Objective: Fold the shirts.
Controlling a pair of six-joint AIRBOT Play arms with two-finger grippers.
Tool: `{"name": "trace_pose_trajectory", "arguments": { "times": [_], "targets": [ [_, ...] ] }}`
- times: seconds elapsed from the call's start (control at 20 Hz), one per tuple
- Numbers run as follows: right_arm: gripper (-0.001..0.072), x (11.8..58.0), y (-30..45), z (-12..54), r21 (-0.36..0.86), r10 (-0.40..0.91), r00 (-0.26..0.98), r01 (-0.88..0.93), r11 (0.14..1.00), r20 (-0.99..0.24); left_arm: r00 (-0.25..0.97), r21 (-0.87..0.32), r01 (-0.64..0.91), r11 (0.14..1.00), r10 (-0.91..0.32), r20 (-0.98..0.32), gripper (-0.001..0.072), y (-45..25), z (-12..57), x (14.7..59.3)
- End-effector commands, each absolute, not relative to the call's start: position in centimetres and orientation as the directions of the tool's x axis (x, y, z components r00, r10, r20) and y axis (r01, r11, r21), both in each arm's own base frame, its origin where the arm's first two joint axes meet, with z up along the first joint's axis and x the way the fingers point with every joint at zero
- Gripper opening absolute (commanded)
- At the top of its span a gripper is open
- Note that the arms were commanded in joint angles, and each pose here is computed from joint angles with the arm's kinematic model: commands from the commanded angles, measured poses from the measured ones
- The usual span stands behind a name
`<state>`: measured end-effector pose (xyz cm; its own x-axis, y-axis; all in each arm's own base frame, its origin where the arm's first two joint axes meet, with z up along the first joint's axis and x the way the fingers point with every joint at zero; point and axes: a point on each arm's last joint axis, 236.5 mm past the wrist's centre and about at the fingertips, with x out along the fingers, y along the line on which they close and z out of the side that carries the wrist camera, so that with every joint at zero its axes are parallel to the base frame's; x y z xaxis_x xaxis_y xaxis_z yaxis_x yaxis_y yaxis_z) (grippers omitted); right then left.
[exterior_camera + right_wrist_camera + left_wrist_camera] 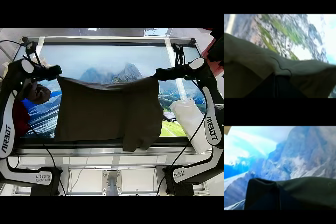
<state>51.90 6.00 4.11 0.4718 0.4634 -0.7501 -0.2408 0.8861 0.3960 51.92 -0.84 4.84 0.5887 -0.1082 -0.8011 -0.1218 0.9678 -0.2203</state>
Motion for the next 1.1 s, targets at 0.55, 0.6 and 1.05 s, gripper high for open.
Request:
{"name": "trace_pose_trajectory", "arguments": {
  "times": [0.55, 0.6, 1.05],
  "targets": [
    [0.0022, 42.4, 5.9, -8.9, 0.385, 0.405, 0.15, -0.146, 0.911, -0.902, 0.234, -0.217, -0.161, 0.963, -0.176, -0.956, 0.0012, -3.4, -7.6, 46.5],
    [0.0022, 42.2, 5.3, -9.5, 0.361, 0.379, 0.149, -0.131, 0.923, -0.913, 0.233, -0.214, -0.158, 0.964, -0.174, -0.957, 0.0012, -3.4, -7.6, 46.5],
    [0.0274, 42.3, 4.4, -9.0, 0.337, 0.345, 0.156, -0.076, 0.939, -0.926, 0.198, -0.206, -0.144, 0.968, -0.176, -0.964, 0.0537, -3.3, -6.8, 45.7]
  ]
}}
